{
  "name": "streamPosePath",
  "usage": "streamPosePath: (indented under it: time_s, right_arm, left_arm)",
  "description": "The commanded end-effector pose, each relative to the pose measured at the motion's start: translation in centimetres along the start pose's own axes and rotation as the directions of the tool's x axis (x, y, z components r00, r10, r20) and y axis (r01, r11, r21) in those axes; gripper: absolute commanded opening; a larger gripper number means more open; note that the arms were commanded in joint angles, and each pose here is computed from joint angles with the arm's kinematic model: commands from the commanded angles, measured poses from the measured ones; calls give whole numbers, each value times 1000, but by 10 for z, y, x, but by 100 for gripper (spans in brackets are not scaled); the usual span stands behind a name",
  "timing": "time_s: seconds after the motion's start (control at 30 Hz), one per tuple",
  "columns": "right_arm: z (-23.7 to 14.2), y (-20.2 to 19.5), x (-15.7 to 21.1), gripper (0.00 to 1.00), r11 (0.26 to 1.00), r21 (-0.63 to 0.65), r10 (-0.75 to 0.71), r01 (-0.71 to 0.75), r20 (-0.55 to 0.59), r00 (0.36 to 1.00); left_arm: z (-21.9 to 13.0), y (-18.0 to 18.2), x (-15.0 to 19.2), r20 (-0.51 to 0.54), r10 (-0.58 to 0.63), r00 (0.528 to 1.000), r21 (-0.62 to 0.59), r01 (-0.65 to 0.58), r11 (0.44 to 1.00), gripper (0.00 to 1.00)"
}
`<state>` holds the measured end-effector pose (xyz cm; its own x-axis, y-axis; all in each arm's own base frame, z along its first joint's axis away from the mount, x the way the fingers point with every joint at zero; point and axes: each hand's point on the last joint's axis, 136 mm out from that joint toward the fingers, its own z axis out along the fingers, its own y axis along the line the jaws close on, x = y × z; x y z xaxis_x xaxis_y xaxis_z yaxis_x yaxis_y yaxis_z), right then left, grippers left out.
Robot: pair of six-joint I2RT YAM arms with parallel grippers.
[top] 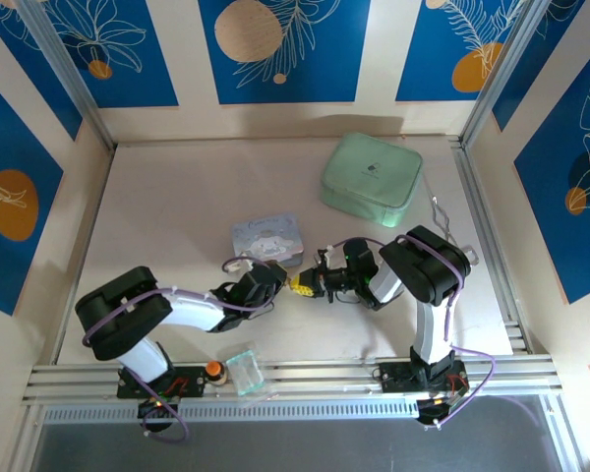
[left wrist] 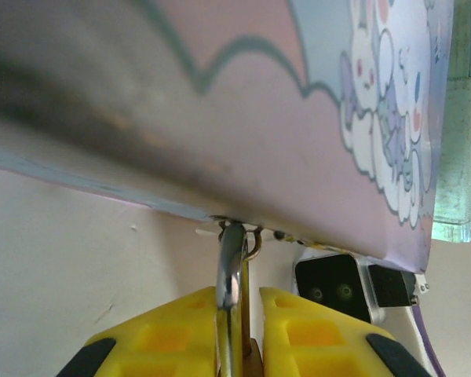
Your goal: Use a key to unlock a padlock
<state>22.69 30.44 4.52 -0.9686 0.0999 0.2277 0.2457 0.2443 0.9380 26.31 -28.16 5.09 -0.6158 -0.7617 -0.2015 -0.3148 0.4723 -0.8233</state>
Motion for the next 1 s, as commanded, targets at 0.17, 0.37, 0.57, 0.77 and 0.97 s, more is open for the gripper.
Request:
streamPosePath:
  time_s: [0.17, 0.37, 0.57, 0.77, 0.97]
  right_arm:
    - [10, 27, -3, 2, 991, -54, -114, 119, 91, 989]
    - [1, 27, 5, 31, 981, -43, -183, 188, 85, 979]
    - [-20, 5, 12, 39, 943, 183, -299, 279, 93, 950]
    - [-40, -2, 16, 54, 698, 499, -582, 514, -24, 813]
    - [-47, -4, 20, 50, 680, 484, -596, 550, -71, 800]
  left_arm:
    - [-9, -53, 80, -334, 43, 942, 162, 12, 987, 9]
    - [-16, -51, 69, -302, 57, 952, 153, -10, 988, 0]
    - [-27, -33, 49, -242, 116, 963, 48, -107, 993, 0]
    - [-27, -31, 43, -247, 122, 961, 32, -118, 993, 0]
    - [-21, -30, 47, -257, 108, 960, 36, -102, 994, 0]
